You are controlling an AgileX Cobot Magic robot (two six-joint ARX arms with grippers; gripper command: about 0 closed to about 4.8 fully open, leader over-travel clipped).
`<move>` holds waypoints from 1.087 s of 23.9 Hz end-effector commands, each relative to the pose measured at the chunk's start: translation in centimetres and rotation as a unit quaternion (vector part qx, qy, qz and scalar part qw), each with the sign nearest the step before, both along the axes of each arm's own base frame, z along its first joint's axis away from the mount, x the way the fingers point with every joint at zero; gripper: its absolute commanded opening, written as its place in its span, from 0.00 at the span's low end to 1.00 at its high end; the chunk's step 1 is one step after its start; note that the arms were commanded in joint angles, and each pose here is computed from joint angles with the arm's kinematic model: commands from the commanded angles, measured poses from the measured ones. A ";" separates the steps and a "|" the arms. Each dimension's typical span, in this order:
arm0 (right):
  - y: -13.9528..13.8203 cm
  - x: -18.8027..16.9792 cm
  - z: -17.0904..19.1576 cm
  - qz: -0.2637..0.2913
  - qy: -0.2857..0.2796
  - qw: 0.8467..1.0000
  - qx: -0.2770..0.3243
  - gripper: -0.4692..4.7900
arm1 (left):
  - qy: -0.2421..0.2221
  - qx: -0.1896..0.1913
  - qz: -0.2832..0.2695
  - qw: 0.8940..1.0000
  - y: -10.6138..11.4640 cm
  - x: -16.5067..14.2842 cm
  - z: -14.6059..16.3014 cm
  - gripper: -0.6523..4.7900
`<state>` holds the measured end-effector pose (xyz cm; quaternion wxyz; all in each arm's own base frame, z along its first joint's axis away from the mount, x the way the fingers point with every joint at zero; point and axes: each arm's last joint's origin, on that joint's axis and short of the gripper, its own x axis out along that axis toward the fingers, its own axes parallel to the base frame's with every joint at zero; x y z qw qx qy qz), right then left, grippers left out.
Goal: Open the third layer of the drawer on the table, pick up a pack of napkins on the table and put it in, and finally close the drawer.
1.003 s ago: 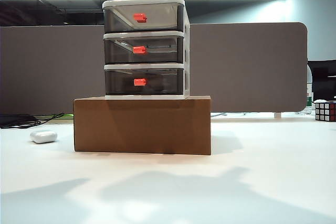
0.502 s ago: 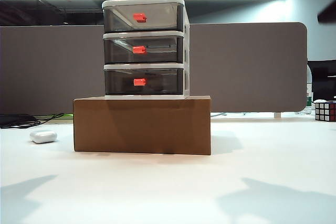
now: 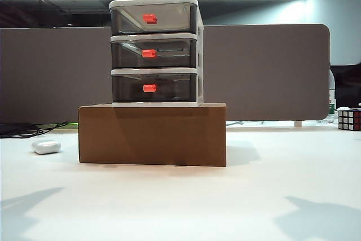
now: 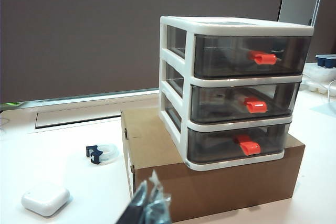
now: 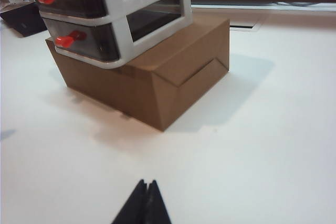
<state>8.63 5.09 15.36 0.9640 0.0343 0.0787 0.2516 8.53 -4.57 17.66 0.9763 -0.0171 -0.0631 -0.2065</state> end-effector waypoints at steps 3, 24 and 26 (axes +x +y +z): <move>-0.3 0.0 -0.2 -0.010 -0.010 1.000 -0.016 0.08 | -0.026 0.006 -0.016 1.000 0.0 -0.1 0.5 0.11; -4.7 1.2 0.6 -0.126 -0.047 0.991 -0.001 0.08 | -0.003 0.030 0.162 0.986 5.4 1.0 0.1 0.11; -4.7 1.2 0.6 -0.123 -0.047 0.991 -0.001 0.08 | 0.004 0.026 0.151 0.988 5.3 1.0 0.0 0.11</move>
